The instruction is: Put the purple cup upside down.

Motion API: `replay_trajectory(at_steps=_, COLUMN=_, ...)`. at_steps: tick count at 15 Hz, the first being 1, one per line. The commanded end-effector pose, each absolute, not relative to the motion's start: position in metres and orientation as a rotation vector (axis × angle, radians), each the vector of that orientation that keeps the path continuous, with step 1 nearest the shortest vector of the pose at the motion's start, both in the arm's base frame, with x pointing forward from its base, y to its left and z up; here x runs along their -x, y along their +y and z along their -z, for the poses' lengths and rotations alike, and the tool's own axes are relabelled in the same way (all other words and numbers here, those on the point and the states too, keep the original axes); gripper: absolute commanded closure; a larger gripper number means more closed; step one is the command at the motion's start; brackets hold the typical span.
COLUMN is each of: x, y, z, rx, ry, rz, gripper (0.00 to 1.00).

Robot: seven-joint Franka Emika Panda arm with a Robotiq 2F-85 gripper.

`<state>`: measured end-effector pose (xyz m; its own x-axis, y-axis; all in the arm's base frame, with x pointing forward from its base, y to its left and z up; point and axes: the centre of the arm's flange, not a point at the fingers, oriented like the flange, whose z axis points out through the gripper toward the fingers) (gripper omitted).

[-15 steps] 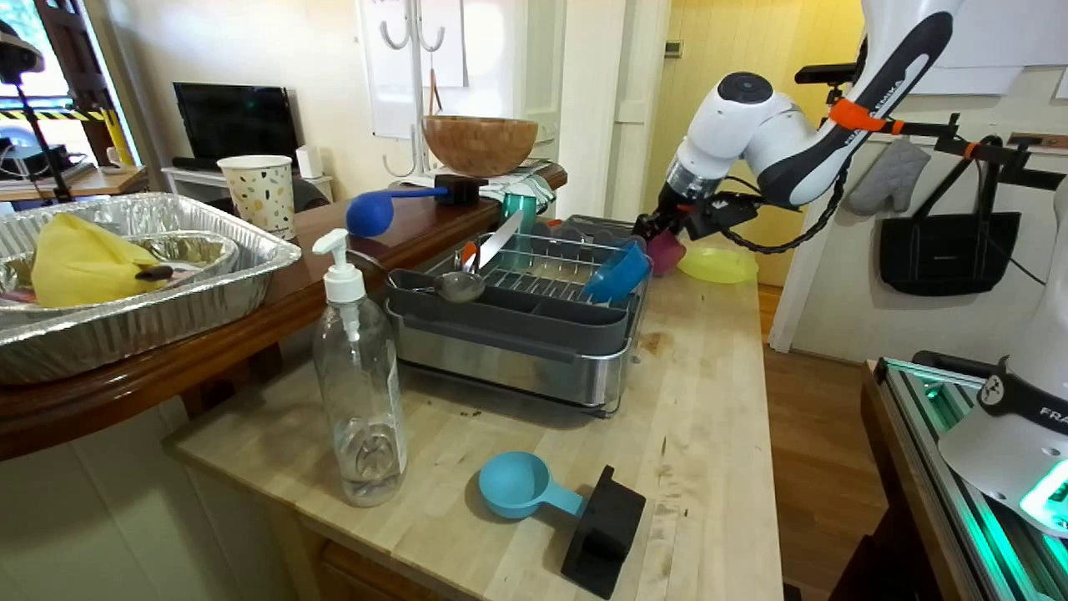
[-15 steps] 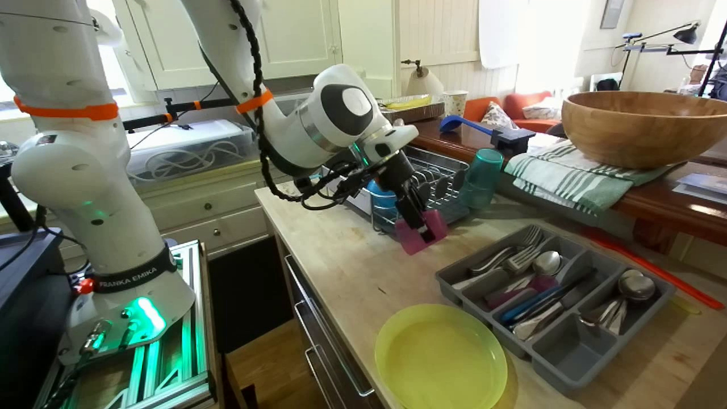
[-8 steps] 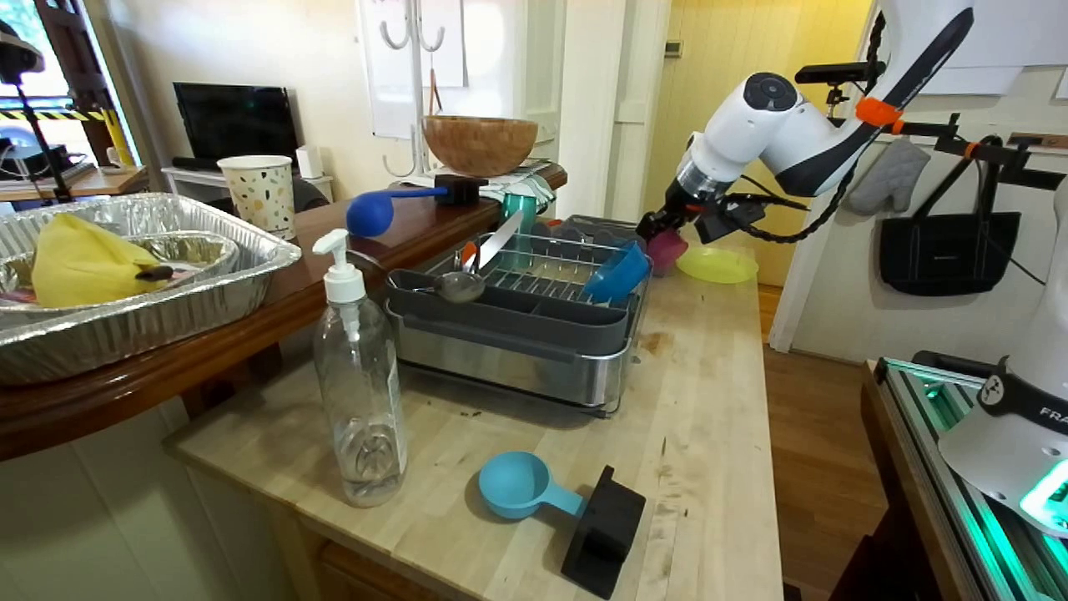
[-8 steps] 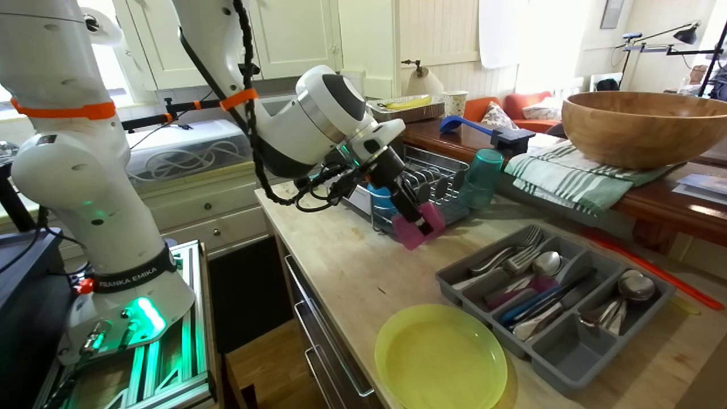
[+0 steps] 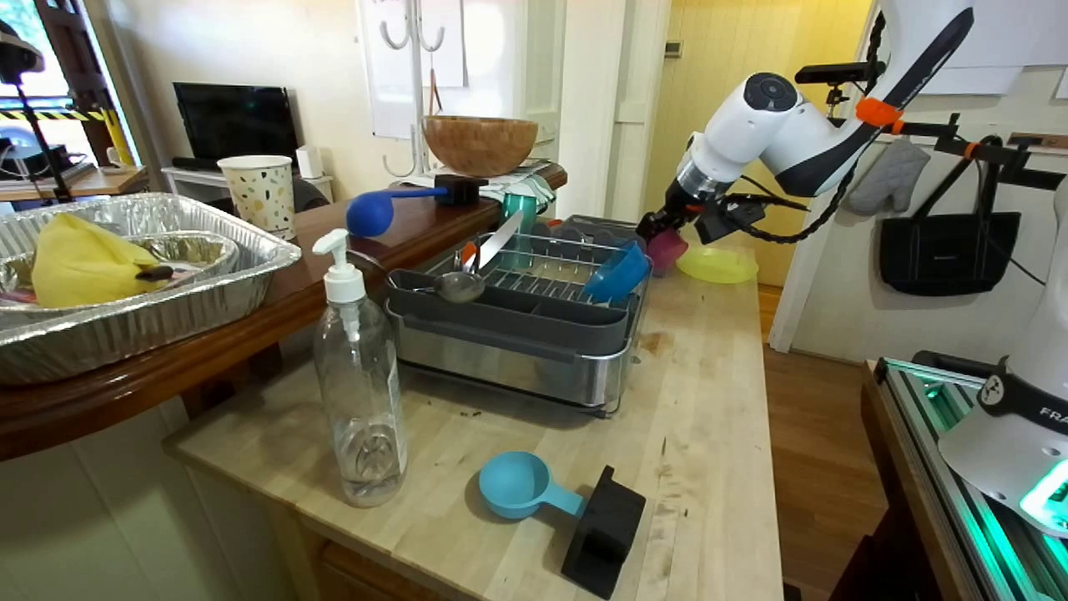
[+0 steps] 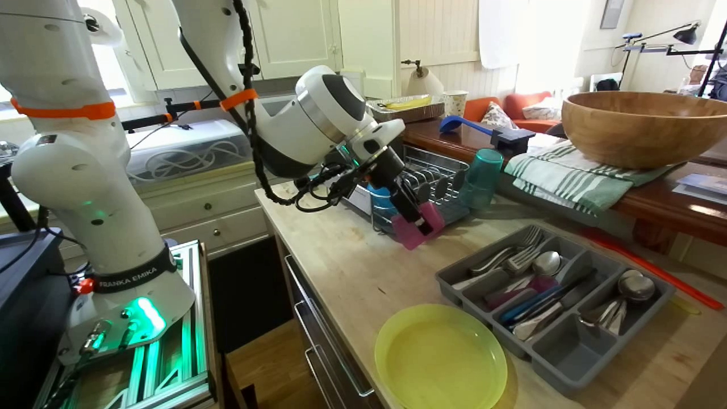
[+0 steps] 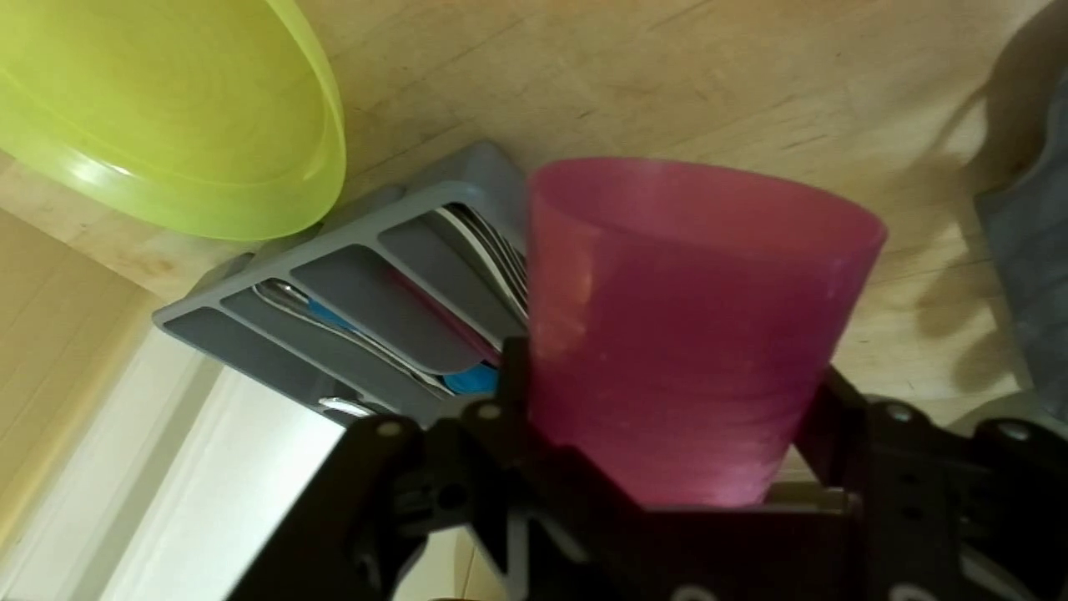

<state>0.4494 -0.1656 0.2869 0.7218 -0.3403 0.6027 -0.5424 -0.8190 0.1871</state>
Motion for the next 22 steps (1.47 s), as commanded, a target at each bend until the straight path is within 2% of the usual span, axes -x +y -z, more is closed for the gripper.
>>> replay_trajectory(at_steps=1, x=-0.449, y=-0.166, z=-0.287, rx=-2.576, ry=-0.686, rz=-0.802, gripper=0.27)
replay_trajectory(at_steps=2, x=-0.449, y=-0.166, z=-0.287, rx=-2.576, ry=-0.686, rz=-0.802, gripper=0.52)
replay_trajectory(at_steps=10, x=-0.446, y=-0.163, z=-0.276, rx=-2.391, ry=-0.608, rz=-0.806, gripper=0.52)
replay_trajectory(at_steps=22, x=-0.436, y=-0.146, z=-0.256, rx=-2.300, ry=-0.546, rz=-1.134, gripper=0.52)
